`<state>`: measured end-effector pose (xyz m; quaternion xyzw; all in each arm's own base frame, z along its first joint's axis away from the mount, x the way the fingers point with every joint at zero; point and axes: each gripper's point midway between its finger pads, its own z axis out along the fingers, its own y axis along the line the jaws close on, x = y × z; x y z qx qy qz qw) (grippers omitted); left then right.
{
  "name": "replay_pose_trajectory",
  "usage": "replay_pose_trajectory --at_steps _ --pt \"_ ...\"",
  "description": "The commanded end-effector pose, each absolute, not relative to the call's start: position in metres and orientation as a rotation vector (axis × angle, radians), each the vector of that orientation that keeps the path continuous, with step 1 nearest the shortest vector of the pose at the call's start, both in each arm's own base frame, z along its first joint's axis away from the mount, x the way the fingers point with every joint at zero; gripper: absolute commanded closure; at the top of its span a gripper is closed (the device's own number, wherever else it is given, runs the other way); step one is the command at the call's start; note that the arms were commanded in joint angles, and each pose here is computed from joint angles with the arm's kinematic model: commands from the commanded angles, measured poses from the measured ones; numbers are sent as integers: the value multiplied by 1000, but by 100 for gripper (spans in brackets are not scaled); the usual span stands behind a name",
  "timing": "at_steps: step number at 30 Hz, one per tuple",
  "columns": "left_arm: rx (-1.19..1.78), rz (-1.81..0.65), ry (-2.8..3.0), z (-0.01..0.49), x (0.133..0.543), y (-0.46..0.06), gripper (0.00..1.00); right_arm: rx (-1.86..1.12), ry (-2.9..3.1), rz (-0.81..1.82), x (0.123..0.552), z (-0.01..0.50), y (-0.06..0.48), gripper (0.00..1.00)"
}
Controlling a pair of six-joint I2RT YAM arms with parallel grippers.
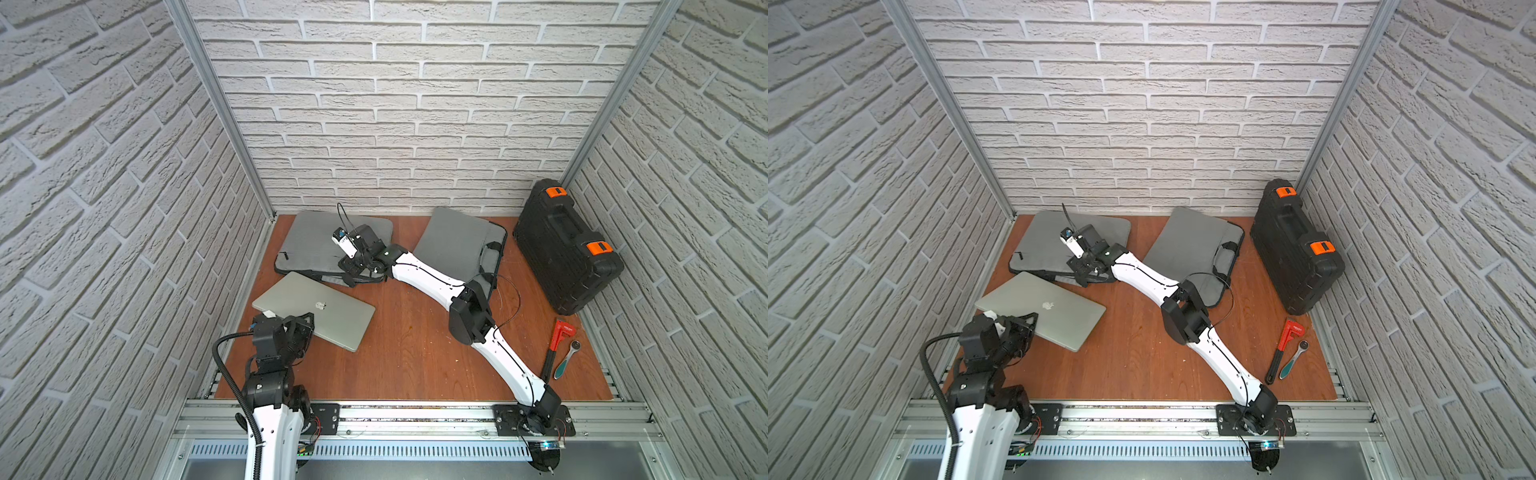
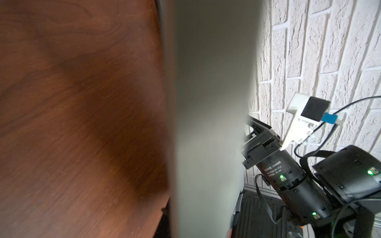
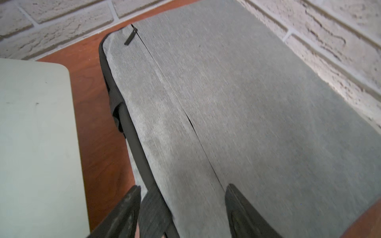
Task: Open the zippered laptop bag and take out the laptop
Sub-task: Close the bag flap at the center of the board, then place the laptop at the center of the board.
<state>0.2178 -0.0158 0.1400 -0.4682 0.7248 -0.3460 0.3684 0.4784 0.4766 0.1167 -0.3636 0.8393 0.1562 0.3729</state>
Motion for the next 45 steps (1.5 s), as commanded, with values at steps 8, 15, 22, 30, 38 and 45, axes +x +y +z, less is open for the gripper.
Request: replay_pose_trajectory --at_steps 8,15,22,30,38,45 --pt "-1102 -923 1651 197 218 -7 100 -733 2247 439 444 187 431 33" --pt "-1142 -860 1637 179 222 4 100 -636 2336 465 412 184 400 33" --pt "-1148 -868 1643 159 233 4 100 -531 2441 679 372 169 391 33" --pt "-1192 -848 1646 137 231 7 98 -287 2526 999 341 139 395 32" --pt "-1232 -851 1637 119 228 9 96 36 2531 1340 318 99 408 33" --pt "-1271 -846 1636 106 225 10 95 156 2519 1452 301 79 421 32"
